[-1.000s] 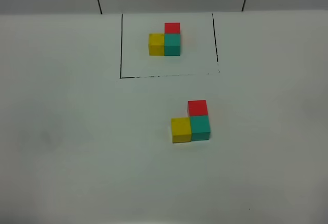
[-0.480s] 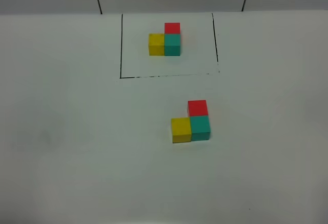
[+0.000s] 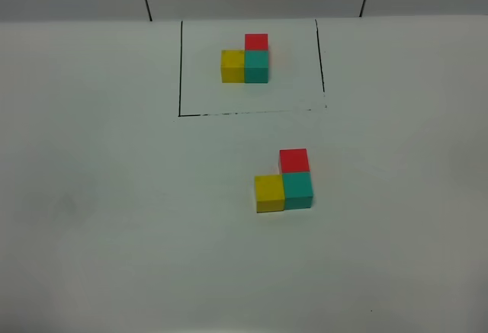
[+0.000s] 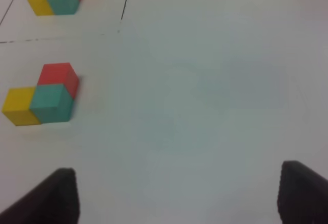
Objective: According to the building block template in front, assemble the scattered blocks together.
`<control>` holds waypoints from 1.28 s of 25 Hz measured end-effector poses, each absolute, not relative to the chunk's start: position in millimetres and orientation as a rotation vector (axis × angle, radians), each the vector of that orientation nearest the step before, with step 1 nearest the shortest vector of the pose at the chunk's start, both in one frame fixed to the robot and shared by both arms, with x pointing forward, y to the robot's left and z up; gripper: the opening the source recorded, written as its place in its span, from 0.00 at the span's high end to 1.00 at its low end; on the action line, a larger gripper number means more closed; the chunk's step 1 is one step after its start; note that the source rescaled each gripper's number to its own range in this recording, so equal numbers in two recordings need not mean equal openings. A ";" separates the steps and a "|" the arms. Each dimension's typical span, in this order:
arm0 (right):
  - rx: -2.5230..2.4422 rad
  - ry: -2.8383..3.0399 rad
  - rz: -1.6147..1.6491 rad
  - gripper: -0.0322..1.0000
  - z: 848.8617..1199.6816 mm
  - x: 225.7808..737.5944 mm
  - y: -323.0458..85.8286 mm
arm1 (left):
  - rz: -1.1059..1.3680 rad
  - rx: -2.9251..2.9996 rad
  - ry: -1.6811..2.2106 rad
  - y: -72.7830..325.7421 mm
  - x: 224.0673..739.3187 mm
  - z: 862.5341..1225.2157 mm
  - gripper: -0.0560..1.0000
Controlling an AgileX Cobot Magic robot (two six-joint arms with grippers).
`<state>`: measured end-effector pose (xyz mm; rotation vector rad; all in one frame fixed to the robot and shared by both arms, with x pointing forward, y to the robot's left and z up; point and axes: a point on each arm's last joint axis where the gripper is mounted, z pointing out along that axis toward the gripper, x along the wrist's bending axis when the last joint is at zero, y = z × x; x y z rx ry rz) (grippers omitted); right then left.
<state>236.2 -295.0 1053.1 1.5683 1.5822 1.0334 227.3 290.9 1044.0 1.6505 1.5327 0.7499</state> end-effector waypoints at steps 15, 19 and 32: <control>1.570 1.594 1.061 0.39 1053.3 236.0 -292.8 | 0.750 1.651 1.533 290.9 227.3 1044.0 0.25; 1.571 1.595 1.066 0.39 1053.3 236.0 -292.4 | 0.750 1.651 1.533 290.9 227.3 1044.0 0.25; 1.569 1.597 1.065 0.39 1053.3 236.0 -292.4 | 0.750 1.651 1.533 290.9 227.3 1044.0 0.25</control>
